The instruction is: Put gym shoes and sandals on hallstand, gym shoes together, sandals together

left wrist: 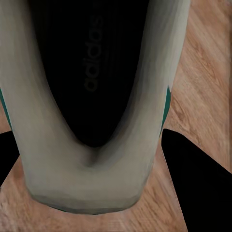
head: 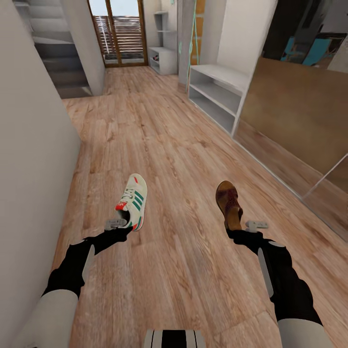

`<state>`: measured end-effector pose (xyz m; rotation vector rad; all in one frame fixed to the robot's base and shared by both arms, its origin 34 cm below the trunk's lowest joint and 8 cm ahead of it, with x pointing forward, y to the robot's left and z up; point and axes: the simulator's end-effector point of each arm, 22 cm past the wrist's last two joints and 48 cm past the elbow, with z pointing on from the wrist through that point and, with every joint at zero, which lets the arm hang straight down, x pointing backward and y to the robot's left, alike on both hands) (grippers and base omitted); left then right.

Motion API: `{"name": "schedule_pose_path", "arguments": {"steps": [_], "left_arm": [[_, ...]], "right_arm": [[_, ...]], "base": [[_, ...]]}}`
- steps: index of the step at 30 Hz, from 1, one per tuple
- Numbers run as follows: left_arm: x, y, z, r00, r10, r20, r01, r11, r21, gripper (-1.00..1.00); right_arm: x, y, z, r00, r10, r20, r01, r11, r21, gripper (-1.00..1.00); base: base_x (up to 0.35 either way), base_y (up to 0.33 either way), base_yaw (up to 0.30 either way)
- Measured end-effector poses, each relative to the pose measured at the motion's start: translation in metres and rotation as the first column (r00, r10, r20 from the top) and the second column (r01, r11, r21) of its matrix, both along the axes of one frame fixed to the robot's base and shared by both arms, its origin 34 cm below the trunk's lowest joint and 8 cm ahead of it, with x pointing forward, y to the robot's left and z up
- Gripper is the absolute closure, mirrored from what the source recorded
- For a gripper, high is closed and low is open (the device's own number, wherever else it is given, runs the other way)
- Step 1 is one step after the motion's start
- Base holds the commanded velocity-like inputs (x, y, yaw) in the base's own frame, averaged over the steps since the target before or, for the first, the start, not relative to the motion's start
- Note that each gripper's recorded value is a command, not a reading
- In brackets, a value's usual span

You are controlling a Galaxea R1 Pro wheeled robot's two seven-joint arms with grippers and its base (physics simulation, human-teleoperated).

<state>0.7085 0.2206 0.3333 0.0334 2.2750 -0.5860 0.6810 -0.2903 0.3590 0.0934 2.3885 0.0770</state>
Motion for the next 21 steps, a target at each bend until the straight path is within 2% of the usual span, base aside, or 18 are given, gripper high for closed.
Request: {"name": "schedule_pose_path", "arguments": {"steps": [18,21], "left_arm": [[0.005,0.0,0.019,1.0,-0.001,0.03,0.001,1.0,-0.001,1.0],[0.007,0.0,0.03,0.999,0.0,0.047,0.0,1.0,-0.003,1.0]], "right_arm": [[0.004,0.0,0.018,1.0,0.0,0.03,0.0,1.0,-0.001,1.0],[0.006,0.0,0.028,0.999,0.0,0.047,0.0,1.0,-0.001,1.0]], "base": [[0.0,0.0,0.0],[0.0,0.0,0.0]]}}
